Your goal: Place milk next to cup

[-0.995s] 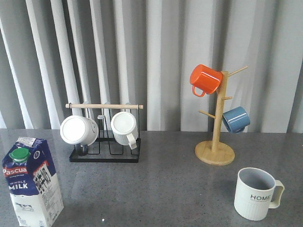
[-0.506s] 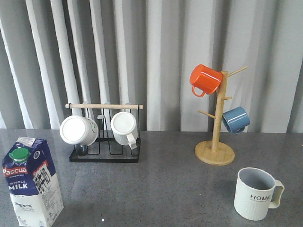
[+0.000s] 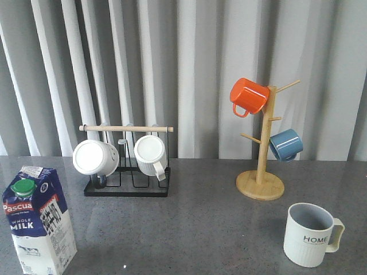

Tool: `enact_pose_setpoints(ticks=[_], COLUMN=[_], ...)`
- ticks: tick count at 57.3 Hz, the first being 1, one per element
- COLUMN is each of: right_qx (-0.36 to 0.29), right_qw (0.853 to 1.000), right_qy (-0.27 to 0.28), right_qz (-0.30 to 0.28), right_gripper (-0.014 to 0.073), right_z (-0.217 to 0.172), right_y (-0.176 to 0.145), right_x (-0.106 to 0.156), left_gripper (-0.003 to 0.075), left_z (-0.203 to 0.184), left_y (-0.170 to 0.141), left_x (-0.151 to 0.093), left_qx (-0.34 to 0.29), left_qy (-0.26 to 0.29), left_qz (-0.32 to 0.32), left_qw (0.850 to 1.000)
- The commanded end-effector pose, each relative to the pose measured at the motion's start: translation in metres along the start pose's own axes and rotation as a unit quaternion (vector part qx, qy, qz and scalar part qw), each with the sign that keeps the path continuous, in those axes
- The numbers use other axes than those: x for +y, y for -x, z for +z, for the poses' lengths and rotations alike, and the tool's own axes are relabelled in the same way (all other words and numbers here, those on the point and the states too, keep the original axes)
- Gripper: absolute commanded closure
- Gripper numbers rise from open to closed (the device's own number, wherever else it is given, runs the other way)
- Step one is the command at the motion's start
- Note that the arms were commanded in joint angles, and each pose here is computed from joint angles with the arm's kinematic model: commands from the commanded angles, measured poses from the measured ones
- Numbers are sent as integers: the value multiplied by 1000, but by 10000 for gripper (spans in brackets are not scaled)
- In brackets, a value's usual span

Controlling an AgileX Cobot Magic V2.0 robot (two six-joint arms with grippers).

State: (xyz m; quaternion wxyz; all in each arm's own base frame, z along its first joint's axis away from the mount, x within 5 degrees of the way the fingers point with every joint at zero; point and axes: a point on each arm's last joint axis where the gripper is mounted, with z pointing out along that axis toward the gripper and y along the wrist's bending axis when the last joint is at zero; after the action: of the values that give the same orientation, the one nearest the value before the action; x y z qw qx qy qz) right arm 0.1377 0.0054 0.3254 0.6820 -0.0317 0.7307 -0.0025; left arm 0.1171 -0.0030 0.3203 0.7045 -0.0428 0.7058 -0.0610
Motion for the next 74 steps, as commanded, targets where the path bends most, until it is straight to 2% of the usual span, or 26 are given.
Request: enact_pose_setpoints(ticks=[1,16,25,33,36,42,48,56,61,66,74], right_qx=[-35,-57,-37,-1,11,21,11,-18,-13,7,22], right_qw=[999,998,998,1000,1000,1000,1000,1000,1000,999,997], right_qy=[-5,-8,-5,-3,-1,-2,-5,-8,-11,-24,-64], right_qz=[-7,-7,55,16,-2,-2,-20,-2,-19,-31,-23], right_gripper=[604,602,599,571,541,455,326,130,41,2,1], right_z=[3,4,5,11,12,12,12,16,26,41,67], right_y=[14,18,15,7,5,3,5,9,6,-3,-18], right_x=[-1,-2,-2,-1,-1,-1,-2,-3,-3,-9,-30], left_gripper=[727,727,727,727,727,727,727,727,727,727,727], left_z=[1,0,0,0,0,0,0,0,0,0,0], left_y=[20,21,21,21,21,21,21,21,21,21,20], left_x=[-3,-3,-3,-3,-3,-3,-3,-3,-3,-3,-3], left_qx=[-63,-64,-63,-63,-63,-63,-63,-63,-63,-63,-62], left_qy=[-9,-10,-9,-9,-9,-9,-9,-9,-9,-9,-9], left_qz=[-5,-5,-5,-5,-5,-5,-5,-5,-5,-5,-5], left_qw=[998,998,998,998,998,998,998,998,998,998,998])
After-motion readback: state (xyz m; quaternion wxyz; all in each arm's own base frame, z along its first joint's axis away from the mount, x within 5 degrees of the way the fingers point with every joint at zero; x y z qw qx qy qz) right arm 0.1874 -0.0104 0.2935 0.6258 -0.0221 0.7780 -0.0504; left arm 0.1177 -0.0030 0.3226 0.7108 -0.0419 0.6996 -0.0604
